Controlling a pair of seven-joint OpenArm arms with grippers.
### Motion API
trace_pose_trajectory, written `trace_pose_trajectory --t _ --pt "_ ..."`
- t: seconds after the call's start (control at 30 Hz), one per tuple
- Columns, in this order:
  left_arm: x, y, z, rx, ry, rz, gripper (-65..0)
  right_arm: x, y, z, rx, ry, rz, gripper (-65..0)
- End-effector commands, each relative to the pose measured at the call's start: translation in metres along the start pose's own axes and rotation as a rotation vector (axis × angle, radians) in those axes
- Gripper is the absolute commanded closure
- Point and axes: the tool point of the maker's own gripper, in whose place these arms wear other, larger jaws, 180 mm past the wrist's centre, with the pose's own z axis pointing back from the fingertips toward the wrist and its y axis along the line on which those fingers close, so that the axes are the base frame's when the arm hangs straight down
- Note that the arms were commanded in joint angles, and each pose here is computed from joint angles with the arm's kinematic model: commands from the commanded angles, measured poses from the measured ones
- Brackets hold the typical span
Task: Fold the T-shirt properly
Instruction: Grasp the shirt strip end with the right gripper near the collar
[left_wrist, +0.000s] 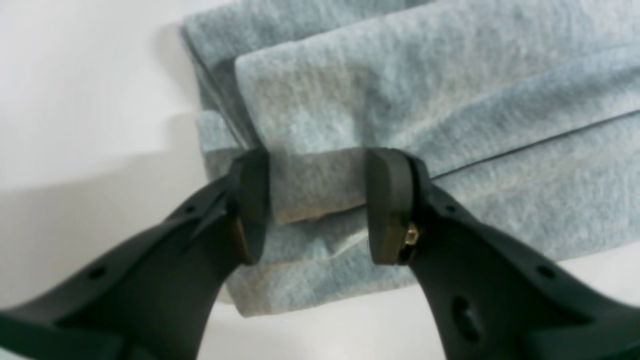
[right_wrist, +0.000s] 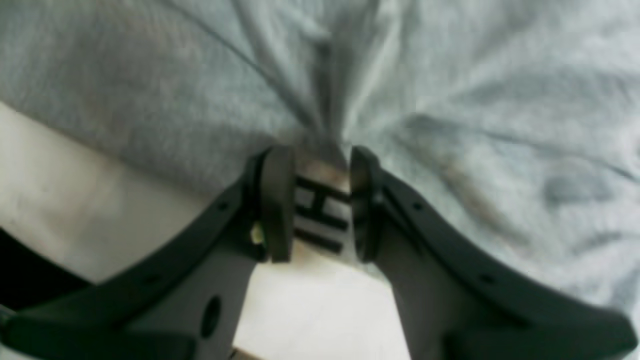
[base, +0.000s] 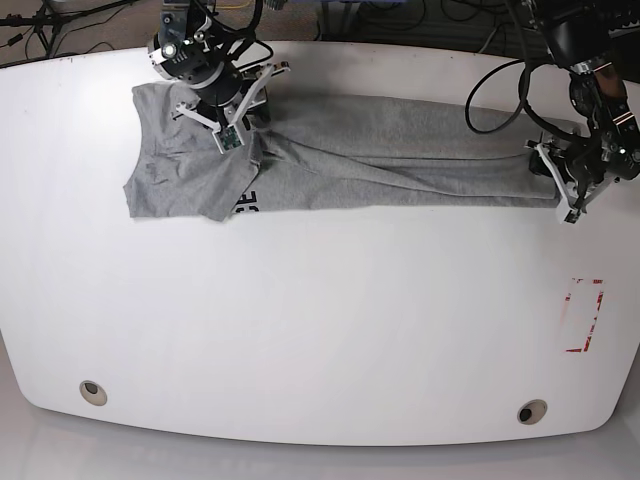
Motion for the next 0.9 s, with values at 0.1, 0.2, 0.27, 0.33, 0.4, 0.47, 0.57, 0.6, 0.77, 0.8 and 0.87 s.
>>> trace_pose_trajectory --t 0.1,0.2,0.27,0.33,0.4,0.47,0.57,0.6,0.77,0.8,0.87 --pt "0.012 0.009 0.009 0.024 -0.035 -0.013 -27.5 0.018 0.005 0.004 0.013 -0.067 -0.002 -17.0" --pt "0.013 0.009 0.009 0.025 -0.038 -0.014 -27.5 0.027 0.004 0.003 0.012 -0.096 0.002 -16.8" --pt "0.014 0.009 0.01 0.026 -0.039 -0.015 -27.5 0.038 0.002 0.002 0.008 -0.128 0.007 -16.8" --pt "0.014 0.009 0.01 0.026 -0.04 -0.016 -27.5 0.047 0.0 0.002 0.004 -0.148 0.013 -16.8" --pt "0.014 0.008 0.01 0.025 -0.041 -0.015 -27.5 0.056 -0.002 0.001 -0.001 -0.171 0.021 -16.8" --pt "0.019 0.01 0.011 0.029 -0.052 -0.015 -27.5 0.067 -0.005 0.0 -0.006 -0.192 0.029 -16.8" --pt "0.023 0.011 0.013 0.032 -0.061 -0.014 -27.5 0.078 -0.009 0.0 -0.014 -0.214 0.036 -16.6" --pt "0.024 0.012 0.013 0.033 -0.063 -0.013 -27.5 0.081 -0.011 -0.001 -0.017 -0.221 0.037 -16.6" --pt "0.027 0.013 0.014 0.036 -0.072 -0.014 -27.5 0.094 -0.019 -0.006 -0.03 -0.24 0.05 -16.6" --pt "0.03 0.013 0.015 0.037 -0.078 -0.015 -27.5 0.094 -0.02 -0.009 -0.03 -0.235 0.049 -16.6" --pt "0.033 0.014 0.016 0.04 -0.086 -0.014 -27.5 0.089 -0.023 -0.016 -0.025 -0.216 0.044 -16.6"
